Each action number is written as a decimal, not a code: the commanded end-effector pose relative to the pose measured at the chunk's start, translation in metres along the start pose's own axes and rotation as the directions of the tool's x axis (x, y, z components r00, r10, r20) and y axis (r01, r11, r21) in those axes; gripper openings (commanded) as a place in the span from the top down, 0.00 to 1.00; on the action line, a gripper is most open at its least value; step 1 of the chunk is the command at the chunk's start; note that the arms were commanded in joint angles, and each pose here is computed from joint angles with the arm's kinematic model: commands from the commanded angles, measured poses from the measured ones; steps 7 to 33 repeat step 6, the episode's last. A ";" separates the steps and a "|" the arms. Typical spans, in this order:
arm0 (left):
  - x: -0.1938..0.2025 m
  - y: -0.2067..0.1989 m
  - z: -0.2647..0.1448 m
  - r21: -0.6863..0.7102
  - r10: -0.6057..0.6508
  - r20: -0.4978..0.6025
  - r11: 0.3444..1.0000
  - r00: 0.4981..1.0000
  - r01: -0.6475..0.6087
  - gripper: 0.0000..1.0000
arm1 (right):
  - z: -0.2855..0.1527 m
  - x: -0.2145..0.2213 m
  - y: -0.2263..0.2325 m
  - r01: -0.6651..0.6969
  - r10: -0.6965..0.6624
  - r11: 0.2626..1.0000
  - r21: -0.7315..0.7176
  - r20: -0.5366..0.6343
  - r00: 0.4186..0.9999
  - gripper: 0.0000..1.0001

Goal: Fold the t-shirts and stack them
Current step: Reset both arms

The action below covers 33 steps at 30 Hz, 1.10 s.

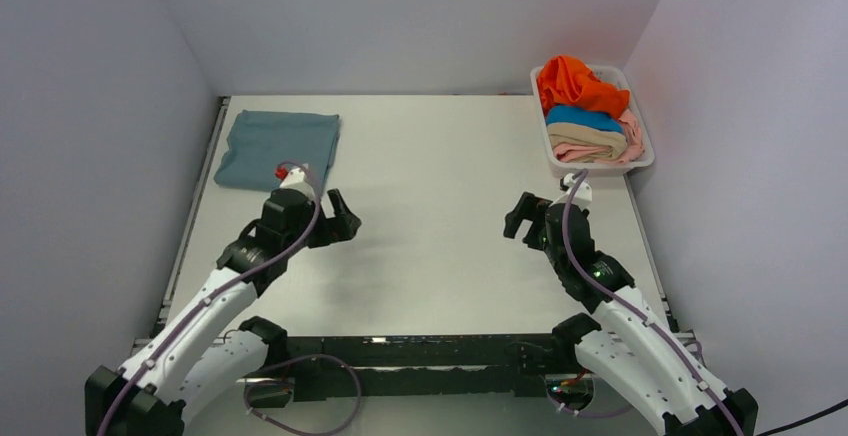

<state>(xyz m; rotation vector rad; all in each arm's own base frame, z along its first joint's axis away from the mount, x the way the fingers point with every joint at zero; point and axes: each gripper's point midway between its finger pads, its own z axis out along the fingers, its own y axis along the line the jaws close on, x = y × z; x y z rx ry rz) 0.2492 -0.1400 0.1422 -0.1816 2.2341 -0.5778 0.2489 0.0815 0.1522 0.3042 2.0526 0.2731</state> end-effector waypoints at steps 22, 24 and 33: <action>-0.046 0.011 -0.040 -0.081 0.028 0.246 0.997 0.969 -0.009 0.01 | 0.002 -0.010 -0.009 0.029 -0.031 0.999 0.039 0.065 0.997 0.00; -0.046 0.011 -0.040 -0.081 0.028 0.246 0.997 0.969 -0.009 0.01 | 0.002 -0.010 -0.009 0.029 -0.031 0.999 0.039 0.065 0.997 0.00; -0.046 0.011 -0.040 -0.081 0.028 0.246 0.997 0.969 -0.009 0.01 | 0.002 -0.010 -0.009 0.029 -0.031 0.999 0.039 0.065 0.997 0.00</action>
